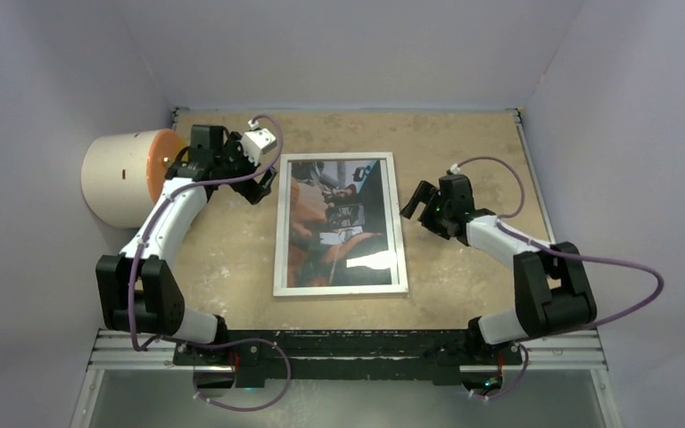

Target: Put the photo into the frame

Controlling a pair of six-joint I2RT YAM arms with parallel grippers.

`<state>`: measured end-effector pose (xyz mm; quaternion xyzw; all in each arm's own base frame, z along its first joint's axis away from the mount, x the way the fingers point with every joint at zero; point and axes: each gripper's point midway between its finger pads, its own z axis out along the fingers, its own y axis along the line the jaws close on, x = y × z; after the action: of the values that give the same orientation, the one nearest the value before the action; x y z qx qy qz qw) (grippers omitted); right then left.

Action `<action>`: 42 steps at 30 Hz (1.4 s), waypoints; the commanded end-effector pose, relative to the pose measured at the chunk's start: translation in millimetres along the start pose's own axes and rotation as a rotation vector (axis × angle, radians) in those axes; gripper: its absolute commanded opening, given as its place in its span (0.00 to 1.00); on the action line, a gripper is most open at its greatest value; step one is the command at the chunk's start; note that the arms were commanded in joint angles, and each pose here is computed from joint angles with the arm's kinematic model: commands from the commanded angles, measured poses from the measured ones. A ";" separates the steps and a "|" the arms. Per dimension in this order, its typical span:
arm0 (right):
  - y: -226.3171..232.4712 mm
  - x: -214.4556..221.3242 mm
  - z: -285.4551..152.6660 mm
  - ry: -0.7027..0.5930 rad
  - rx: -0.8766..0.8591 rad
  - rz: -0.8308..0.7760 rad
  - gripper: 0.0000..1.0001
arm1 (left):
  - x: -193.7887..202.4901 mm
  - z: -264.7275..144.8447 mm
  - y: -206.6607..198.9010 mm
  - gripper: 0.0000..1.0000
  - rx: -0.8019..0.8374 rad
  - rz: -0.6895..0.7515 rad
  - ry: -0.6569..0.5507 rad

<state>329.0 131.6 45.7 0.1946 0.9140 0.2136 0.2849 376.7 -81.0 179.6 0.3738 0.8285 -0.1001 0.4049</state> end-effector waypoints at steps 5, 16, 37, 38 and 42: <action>-70.3 -116.0 -77.4 -0.691 0.434 -0.116 0.99 | 57.3 47.1 39.4 1.00 -0.241 -0.183 -0.009; -110.3 -127.2 -111.0 -1.089 0.495 -0.146 0.99 | 95.8 79.5 59.0 1.00 -0.416 -0.271 -0.211; -85.9 -129.7 -43.9 -0.933 0.244 -0.401 0.99 | 92.5 45.4 25.2 1.00 -0.507 -0.175 -0.508; -90.1 -133.4 -47.1 -0.946 0.249 -0.391 0.99 | 89.1 41.1 23.1 1.00 -0.515 -0.169 -0.550; -93.8 -138.8 -57.4 -0.995 0.276 -0.374 0.99 | 89.9 43.9 22.8 1.00 -0.505 -0.174 -0.538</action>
<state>379.6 -27.5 95.1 0.1331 0.7189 -0.0914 0.6761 377.7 -37.7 70.9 0.1609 0.7386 -0.0200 0.6543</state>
